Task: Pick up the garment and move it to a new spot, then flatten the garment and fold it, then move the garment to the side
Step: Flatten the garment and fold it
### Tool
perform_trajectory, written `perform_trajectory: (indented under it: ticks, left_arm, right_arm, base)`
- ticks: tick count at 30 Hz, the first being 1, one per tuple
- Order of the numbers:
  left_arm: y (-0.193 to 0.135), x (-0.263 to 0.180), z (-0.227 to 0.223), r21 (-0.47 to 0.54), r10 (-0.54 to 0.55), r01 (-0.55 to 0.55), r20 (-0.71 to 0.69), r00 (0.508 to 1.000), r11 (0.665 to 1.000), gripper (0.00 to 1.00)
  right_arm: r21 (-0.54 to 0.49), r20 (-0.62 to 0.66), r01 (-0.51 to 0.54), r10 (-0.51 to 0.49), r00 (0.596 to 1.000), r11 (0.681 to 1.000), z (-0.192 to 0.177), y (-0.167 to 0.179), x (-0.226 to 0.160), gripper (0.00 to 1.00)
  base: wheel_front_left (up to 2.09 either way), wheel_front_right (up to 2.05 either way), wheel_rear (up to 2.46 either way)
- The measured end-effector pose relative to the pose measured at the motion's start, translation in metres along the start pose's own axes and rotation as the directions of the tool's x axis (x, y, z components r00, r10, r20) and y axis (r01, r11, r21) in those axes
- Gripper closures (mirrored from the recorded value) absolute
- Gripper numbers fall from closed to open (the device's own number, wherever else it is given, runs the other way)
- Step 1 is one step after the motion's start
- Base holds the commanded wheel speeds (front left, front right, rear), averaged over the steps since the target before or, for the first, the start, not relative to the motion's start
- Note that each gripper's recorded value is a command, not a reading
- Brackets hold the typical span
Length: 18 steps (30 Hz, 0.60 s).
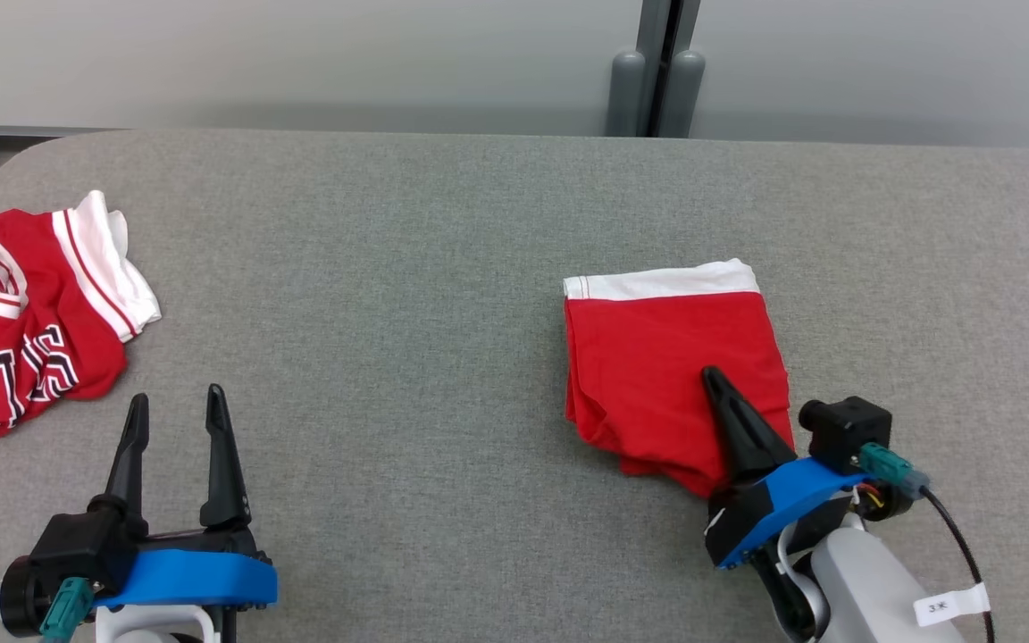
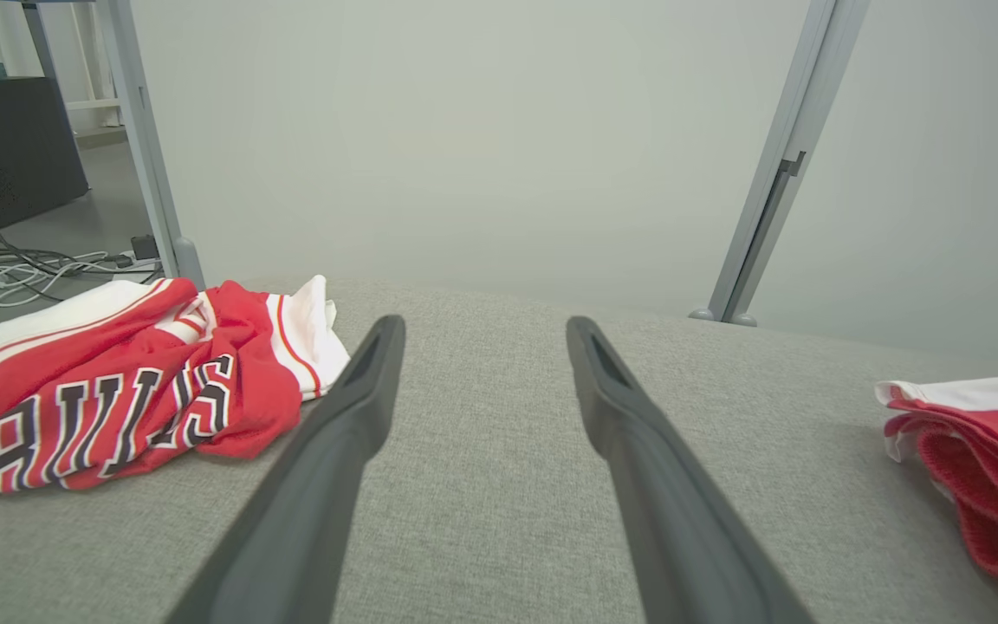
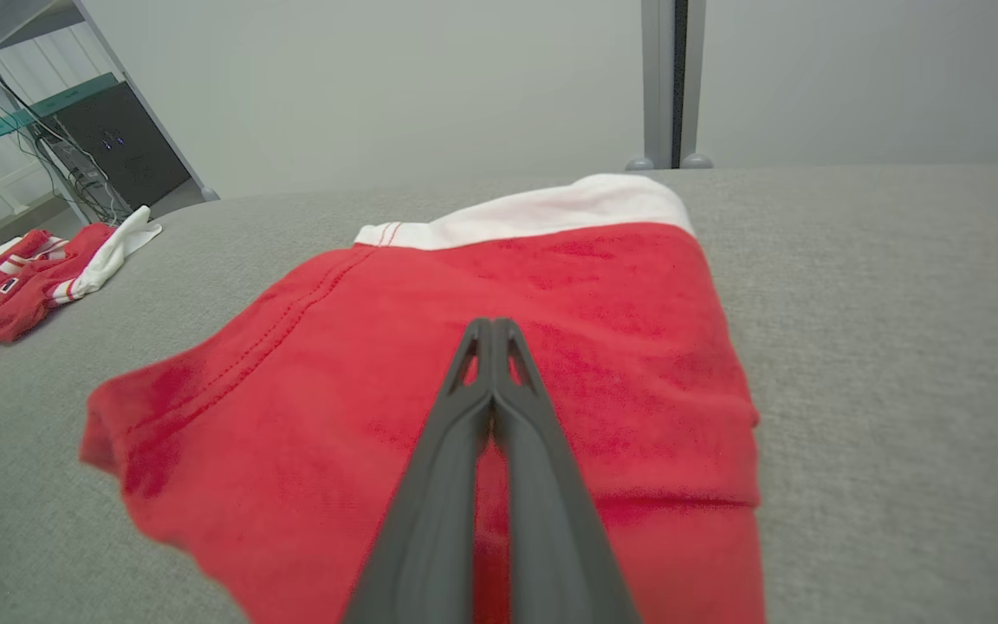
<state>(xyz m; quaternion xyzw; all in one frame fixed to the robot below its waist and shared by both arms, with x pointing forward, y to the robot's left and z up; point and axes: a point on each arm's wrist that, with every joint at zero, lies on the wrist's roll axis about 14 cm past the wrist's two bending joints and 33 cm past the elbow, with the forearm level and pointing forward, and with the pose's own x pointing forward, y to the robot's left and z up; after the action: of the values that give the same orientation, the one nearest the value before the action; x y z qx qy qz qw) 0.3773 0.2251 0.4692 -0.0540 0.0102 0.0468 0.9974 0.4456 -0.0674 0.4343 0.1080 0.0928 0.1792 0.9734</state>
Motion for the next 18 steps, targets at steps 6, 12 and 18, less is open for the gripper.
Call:
perform_trajectory:
  ticks: [6,12,18]
  left_arm:
    - [0.002,-0.002,-0.002,-0.001,0.005,-0.005,-0.008,1.0,1.0,0.0]
    - [0.0,-0.003,-0.004,-0.002,0.0,0.0,-0.015,1.0,1.0,0.0]
    - [-0.002,-0.002,-0.004,0.006,-0.009,0.009,-0.015,1.0,1.0,0.0]
  right_arm:
    - [0.014,-0.054,-0.089,0.09,0.994,0.996,-0.018,0.033,0.005,1.0]
    - [0.06,-0.071,-0.207,0.211,0.975,0.977,-0.024,0.076,0.001,1.0]
    - [0.034,-0.055,-0.233,0.235,0.97,0.972,-0.016,0.083,-0.001,1.0]
  base:
    - [0.0,0.0,0.0]
    - [0.0,0.0,0.0]
    - [0.0,0.0,0.0]
